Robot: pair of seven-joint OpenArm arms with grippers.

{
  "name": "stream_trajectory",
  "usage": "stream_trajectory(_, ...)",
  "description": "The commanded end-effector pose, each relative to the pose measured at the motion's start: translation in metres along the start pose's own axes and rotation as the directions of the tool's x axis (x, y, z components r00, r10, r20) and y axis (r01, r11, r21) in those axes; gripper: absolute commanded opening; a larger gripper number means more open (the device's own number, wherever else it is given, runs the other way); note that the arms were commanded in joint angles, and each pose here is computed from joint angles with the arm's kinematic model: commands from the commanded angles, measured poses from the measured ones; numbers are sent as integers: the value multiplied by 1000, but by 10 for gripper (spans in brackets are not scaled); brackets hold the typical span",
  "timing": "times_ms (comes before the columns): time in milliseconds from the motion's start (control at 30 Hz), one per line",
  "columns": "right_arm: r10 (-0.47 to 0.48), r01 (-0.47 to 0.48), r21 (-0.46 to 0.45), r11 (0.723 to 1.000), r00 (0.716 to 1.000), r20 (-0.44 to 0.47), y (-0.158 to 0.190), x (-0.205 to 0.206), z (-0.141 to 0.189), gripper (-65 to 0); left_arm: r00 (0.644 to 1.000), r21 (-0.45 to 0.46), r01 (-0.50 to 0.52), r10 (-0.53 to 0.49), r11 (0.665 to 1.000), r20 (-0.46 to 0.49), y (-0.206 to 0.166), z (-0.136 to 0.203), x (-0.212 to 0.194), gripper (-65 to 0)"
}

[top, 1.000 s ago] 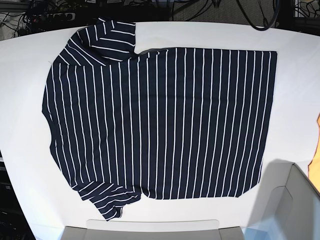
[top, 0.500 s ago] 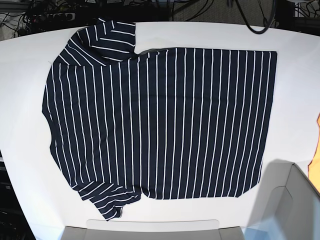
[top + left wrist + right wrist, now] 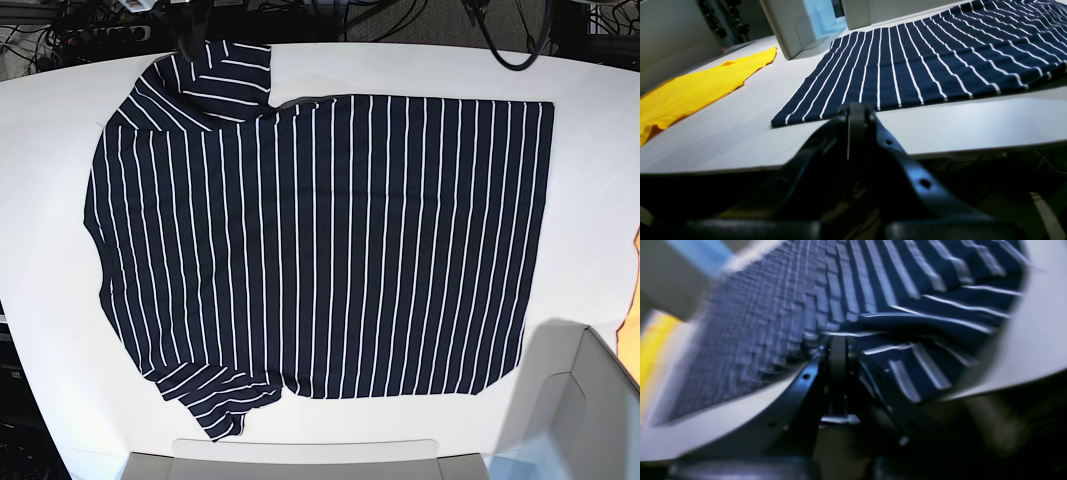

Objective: Fold the T-shirt properly
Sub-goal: 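Lower the right gripper to the shirt corner by the collar and grasp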

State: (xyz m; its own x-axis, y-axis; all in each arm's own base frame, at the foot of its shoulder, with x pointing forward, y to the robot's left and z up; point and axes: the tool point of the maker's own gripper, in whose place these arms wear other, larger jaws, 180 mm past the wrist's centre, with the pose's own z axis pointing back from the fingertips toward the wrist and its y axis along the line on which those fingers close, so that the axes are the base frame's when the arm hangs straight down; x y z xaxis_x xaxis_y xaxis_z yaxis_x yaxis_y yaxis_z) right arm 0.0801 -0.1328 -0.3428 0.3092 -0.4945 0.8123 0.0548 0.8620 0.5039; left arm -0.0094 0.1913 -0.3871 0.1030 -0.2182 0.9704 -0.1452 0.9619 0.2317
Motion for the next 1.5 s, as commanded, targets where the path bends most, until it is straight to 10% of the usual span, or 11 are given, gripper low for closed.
stream_trajectory(0,-53,53,21,998,999,-7,5,3,3,-600,1000,-3,6,-6,1000,11,2,8,6,-645)
stream_trajectory(233,-344,348,54,936,937,-67,13,1,3,-363,1000,-4,7,-7,1000,1,3,8,4,-645)
stream_trajectory(667,-555,553,-127,824,831,16,-32,-14,19,-358,1000,-6,8,-8,1000,3,3,7,4,-645)
stream_trajectory(1467,-520,535,-190,823,845,126,-102,14,7,-358,1000,-6,7,-7,1000,-2,2,9,3,-645)
